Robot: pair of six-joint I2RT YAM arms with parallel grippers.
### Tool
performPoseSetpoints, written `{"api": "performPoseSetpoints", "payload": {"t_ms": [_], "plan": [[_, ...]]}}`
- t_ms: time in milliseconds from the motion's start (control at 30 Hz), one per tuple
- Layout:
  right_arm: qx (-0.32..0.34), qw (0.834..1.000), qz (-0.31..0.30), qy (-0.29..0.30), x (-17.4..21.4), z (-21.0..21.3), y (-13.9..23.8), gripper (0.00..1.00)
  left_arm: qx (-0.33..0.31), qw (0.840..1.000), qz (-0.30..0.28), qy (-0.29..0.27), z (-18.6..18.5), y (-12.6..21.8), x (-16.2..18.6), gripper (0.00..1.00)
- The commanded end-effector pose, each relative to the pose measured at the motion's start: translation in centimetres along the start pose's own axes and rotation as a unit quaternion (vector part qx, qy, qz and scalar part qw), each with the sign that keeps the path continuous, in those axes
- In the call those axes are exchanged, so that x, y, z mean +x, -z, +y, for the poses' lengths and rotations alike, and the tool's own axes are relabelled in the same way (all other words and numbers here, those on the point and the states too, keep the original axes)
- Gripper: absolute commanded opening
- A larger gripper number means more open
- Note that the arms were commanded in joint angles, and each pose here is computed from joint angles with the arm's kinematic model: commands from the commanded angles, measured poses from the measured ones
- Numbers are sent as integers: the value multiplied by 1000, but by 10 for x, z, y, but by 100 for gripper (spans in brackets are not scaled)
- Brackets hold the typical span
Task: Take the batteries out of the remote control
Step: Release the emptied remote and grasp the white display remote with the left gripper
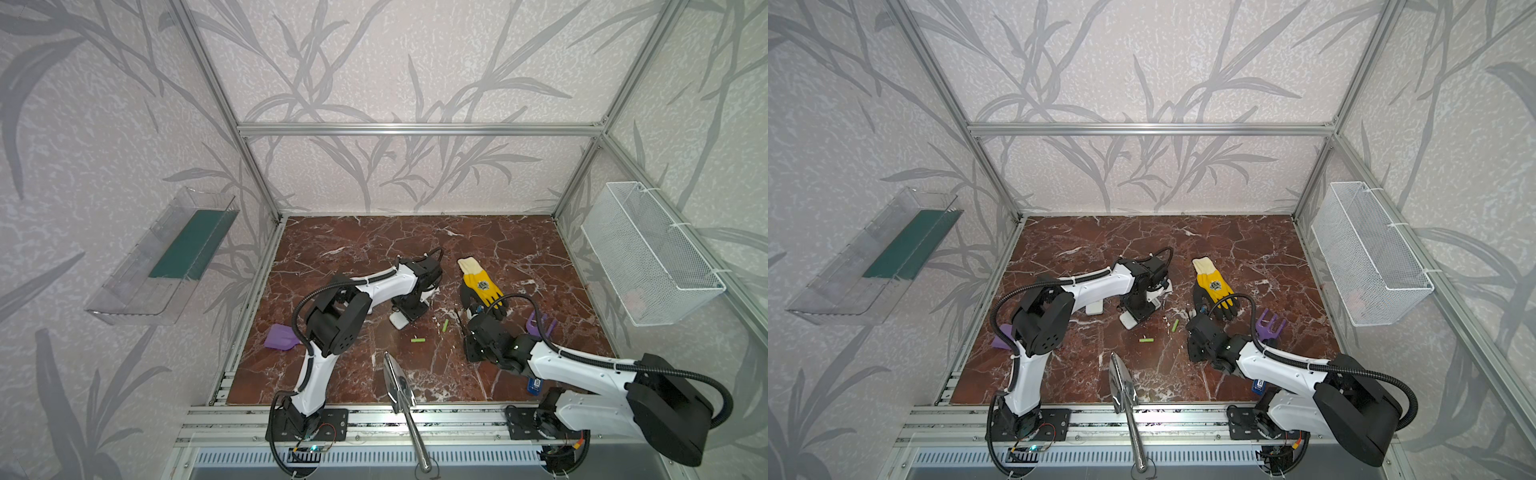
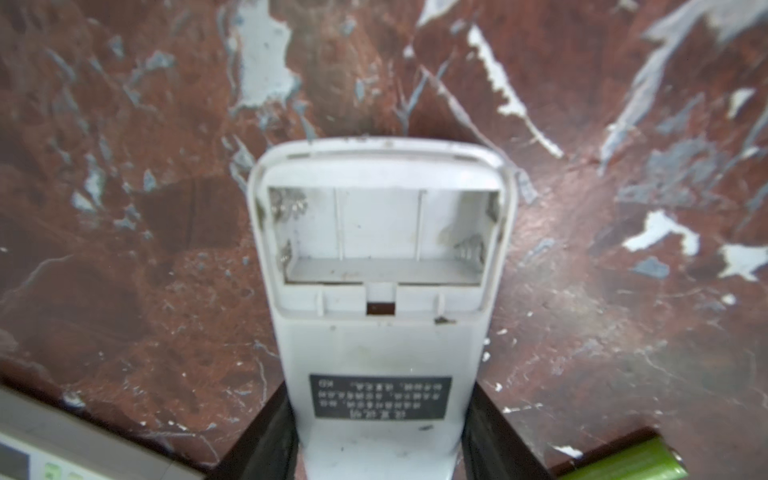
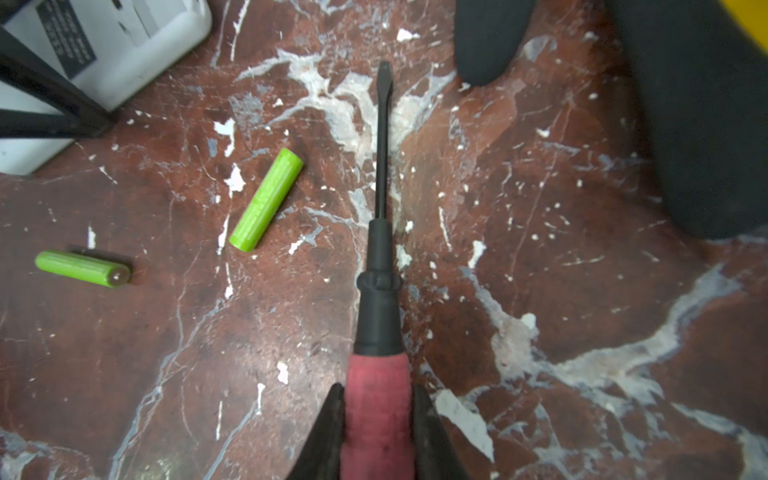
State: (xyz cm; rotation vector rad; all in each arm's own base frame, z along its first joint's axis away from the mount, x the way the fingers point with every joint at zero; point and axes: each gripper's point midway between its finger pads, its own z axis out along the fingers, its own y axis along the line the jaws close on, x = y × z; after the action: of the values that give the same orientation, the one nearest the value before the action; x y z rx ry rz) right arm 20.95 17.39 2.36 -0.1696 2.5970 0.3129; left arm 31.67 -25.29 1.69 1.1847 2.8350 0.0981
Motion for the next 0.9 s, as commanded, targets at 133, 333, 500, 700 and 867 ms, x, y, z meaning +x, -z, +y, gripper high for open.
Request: {"api": "performPoseSetpoints", "payload": {"t_ms": [133,333,500,700,867], "plan": [[41,999,12,-6,10,-20,-6,0,-49,992,2,114,71,-26,-5,57],[49,998,18,-20,15,-25,-8,1,-55,985,-3,161,103,-22,-19,61],[65,997,23,-23,20,-33,-8,4,-59,980,-2,189,119,-23,-25,69],[72,997,28,-25,23,-35,-9,10,-49,979,-4,200,122,-23,-29,82],[76,996,38,-23,26,-36,-11,24,-44,978,-10,204,122,-16,-32,97]]}}
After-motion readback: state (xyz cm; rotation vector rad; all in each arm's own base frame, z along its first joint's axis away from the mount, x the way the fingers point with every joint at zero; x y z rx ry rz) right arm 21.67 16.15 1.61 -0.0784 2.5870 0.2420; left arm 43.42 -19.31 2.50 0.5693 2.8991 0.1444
